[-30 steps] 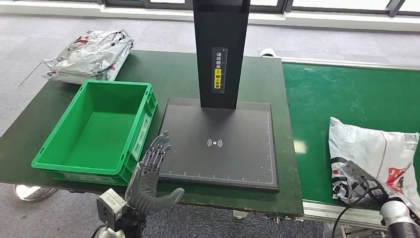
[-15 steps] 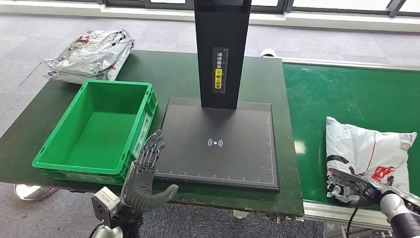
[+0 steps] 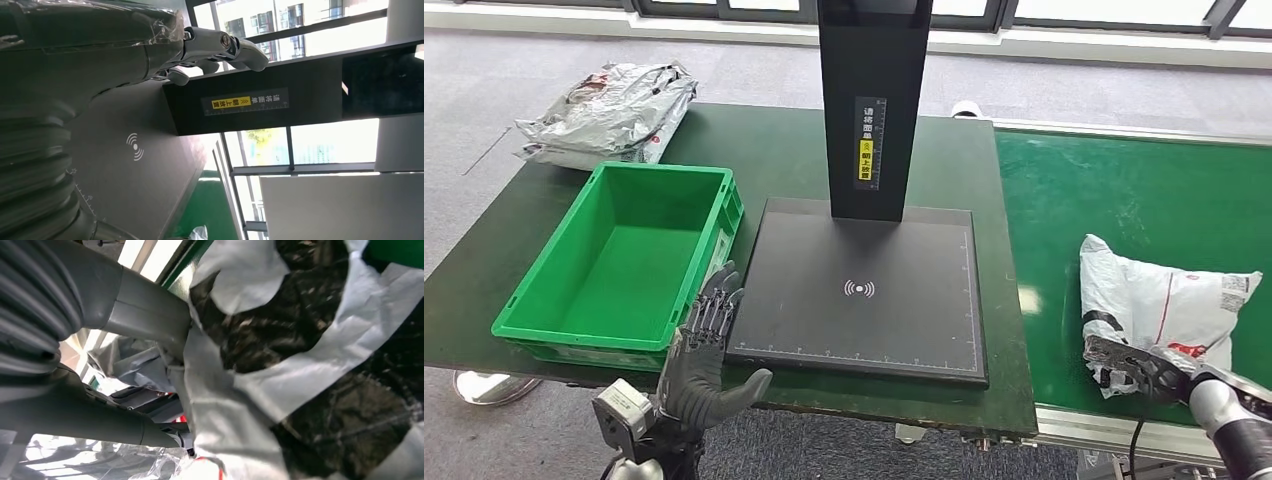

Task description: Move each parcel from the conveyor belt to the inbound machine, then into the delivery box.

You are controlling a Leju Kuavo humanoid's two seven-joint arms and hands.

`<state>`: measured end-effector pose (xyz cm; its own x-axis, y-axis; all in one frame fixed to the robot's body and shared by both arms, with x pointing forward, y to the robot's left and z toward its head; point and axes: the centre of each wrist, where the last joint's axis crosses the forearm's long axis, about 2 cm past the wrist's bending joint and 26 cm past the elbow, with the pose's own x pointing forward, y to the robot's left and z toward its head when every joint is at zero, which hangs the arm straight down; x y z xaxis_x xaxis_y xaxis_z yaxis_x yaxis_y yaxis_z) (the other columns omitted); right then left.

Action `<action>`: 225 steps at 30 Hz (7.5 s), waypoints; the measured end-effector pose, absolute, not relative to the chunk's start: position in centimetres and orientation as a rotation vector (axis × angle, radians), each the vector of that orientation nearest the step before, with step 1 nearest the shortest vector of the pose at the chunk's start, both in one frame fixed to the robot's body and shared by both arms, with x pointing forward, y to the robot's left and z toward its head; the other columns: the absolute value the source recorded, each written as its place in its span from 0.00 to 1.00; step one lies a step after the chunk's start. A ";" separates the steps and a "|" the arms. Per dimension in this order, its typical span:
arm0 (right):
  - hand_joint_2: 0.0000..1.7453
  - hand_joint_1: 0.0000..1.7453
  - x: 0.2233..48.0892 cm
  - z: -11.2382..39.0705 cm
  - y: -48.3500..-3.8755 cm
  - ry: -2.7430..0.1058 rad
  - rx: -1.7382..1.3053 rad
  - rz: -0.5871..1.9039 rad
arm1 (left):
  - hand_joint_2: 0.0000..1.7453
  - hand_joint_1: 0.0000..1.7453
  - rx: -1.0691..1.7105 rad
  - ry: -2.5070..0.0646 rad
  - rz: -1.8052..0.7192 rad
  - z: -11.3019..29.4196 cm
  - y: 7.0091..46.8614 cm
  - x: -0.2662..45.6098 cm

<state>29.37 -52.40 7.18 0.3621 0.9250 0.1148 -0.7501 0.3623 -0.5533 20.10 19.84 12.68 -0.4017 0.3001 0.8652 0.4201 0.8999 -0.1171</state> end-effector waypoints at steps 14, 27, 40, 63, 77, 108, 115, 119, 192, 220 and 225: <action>1.00 1.00 29.6 7.2 -52.1 -0.457 -0.450 1.130 | 1.00 0.00 -0.520 -2.018 -0.141 12.7 19.9 19.9; 1.00 1.00 33.1 8.8 -46.0 -1.290 0.191 0.274 | 1.00 0.00 -0.431 -2.055 -0.063 13.3 20.6 19.6; 1.00 1.00 36.4 14.7 -44.1 -1.624 0.216 -0.159 | 1.00 0.00 -0.420 -2.061 -0.035 13.4 20.2 20.2; 1.00 1.00 40.9 20.6 -39.0 -1.788 0.303 -0.326 | 1.00 0.00 -0.463 -2.040 -0.045 13.6 19.1 20.8; 1.00 1.00 44.6 24.8 -32.1 -1.741 0.434 -0.064 | 1.00 0.00 -0.513 -2.044 -0.092 14.1 18.8 21.5; 1.00 0.00 45.3 28.6 -12.0 -1.451 0.738 0.290 | 1.00 0.00 -0.619 -2.047 -0.171 15.1 17.2 21.5; 1.00 0.00 44.9 26.8 -11.6 -1.329 0.659 0.394 | 1.00 0.00 -0.625 -2.046 -0.182 15.2 17.4 21.4; 0.50 0.00 44.8 25.1 -12.5 -1.280 0.613 0.435 | 1.00 0.00 -0.630 -2.040 -0.193 15.3 17.5 21.2; 1.00 0.00 21.6 20.0 -20.7 -2.015 0.948 0.190 | 1.00 0.00 0.272 -1.817 -1.337 15.7 14.2 30.6; 1.00 0.00 22.5 19.2 -20.4 -1.976 1.094 0.227 | 1.00 0.00 0.805 -0.873 -2.100 18.6 16.4 44.0; 1.00 0.00 23.4 18.9 -20.3 -1.963 1.107 0.235 | 1.00 0.00 0.771 -0.780 -2.104 18.4 19.4 44.9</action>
